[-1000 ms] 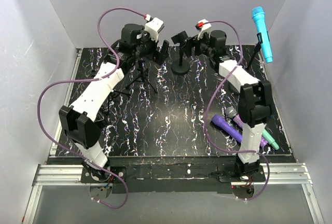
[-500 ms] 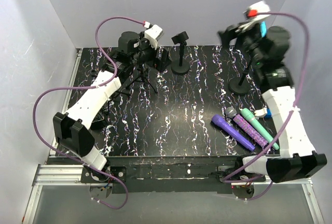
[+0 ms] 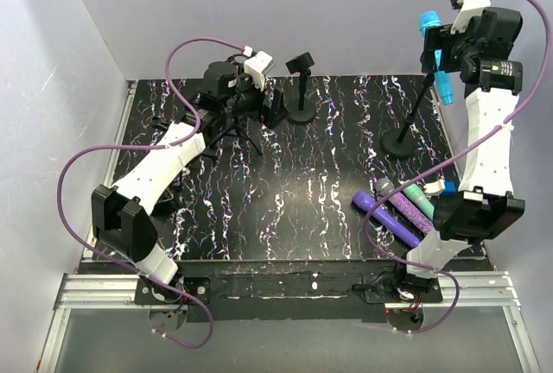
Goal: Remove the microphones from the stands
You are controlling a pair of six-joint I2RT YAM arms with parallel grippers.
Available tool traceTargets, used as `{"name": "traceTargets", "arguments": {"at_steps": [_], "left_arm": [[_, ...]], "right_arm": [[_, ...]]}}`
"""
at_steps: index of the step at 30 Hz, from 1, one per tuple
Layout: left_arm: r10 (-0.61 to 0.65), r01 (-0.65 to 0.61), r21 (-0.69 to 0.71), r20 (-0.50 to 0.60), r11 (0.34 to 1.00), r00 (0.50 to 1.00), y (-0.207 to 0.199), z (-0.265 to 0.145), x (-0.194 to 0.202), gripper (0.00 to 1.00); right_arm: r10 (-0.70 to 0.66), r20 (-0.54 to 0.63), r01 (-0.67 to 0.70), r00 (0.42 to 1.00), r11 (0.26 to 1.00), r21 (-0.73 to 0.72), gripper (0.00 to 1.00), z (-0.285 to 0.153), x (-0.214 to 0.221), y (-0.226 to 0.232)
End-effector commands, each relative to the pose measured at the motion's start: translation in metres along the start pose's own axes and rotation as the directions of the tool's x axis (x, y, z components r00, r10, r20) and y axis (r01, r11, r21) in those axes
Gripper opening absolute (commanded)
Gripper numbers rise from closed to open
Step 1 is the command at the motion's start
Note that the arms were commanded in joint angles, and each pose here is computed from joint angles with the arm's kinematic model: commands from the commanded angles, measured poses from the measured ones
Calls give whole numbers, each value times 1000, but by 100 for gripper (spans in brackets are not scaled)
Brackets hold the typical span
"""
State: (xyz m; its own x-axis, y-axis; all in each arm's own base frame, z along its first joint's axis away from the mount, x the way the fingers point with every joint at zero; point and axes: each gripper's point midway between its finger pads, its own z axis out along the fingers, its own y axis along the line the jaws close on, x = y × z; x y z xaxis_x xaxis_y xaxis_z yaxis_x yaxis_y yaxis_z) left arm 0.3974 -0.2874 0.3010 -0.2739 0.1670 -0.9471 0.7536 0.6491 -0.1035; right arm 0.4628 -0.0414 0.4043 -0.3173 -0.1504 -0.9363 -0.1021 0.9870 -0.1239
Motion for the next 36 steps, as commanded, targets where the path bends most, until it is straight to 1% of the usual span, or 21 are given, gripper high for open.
{"name": "traceTargets", "arguments": {"at_steps": [1, 4, 9, 13, 18, 19, 21, 23, 25, 30, 34, 36], "left_arm": [[19, -20, 1, 73, 1000, 997, -10, -22, -25, 98], [24, -24, 1, 73, 1000, 997, -11, -24, -25, 98], [39, -39, 2, 79, 999, 996, -12, -26, -28, 98], [48, -49, 8, 76, 999, 996, -12, -27, -29, 98], [51, -52, 17, 71, 999, 996, -14, -27, -28, 98], [50, -51, 19, 72, 999, 996, -15, -28, -29, 98], [50, -52, 25, 74, 998, 996, -16, -28, -30, 98], [55, -58, 32, 76, 998, 996, -17, -28, -30, 98], [57, -60, 36, 73, 998, 996, -17, -27, -29, 98], [68, -72, 46, 71, 996, 995, -19, -28, -29, 98], [94, -97, 50, 66, 994, 993, -18, -27, -28, 98], [106, -110, 61, 65, 992, 992, -19, -27, -28, 98]], "right_arm": [[-34, -16, 34, 999, 999, -1, 93, -10, -4, -8], [-5, -40, 4, 999, 1000, -16, 90, 1, 2, -8], [31, -90, -31, 995, 999, 8, 85, 22, 18, -16], [61, -121, -64, 991, 998, -18, 74, 29, 29, -15], [71, -139, -75, 988, 997, -27, 67, 31, 36, -14], [72, -142, -77, 987, 996, -35, 65, 32, 37, -12], [61, -141, -71, 988, 996, -62, 54, 31, 38, -8], [44, -119, -58, 992, 991, -121, 41, 28, 33, 2], [34, -71, -47, 997, 980, -192, 28, 19, 22, 14], [24, 103, 18, 994, 918, -396, 10, -11, -11, 59], [-4, 187, 104, 982, 843, -528, 2, -37, -22, 104], [-27, 222, 158, 975, 786, -598, 1, -52, -24, 132]]}}
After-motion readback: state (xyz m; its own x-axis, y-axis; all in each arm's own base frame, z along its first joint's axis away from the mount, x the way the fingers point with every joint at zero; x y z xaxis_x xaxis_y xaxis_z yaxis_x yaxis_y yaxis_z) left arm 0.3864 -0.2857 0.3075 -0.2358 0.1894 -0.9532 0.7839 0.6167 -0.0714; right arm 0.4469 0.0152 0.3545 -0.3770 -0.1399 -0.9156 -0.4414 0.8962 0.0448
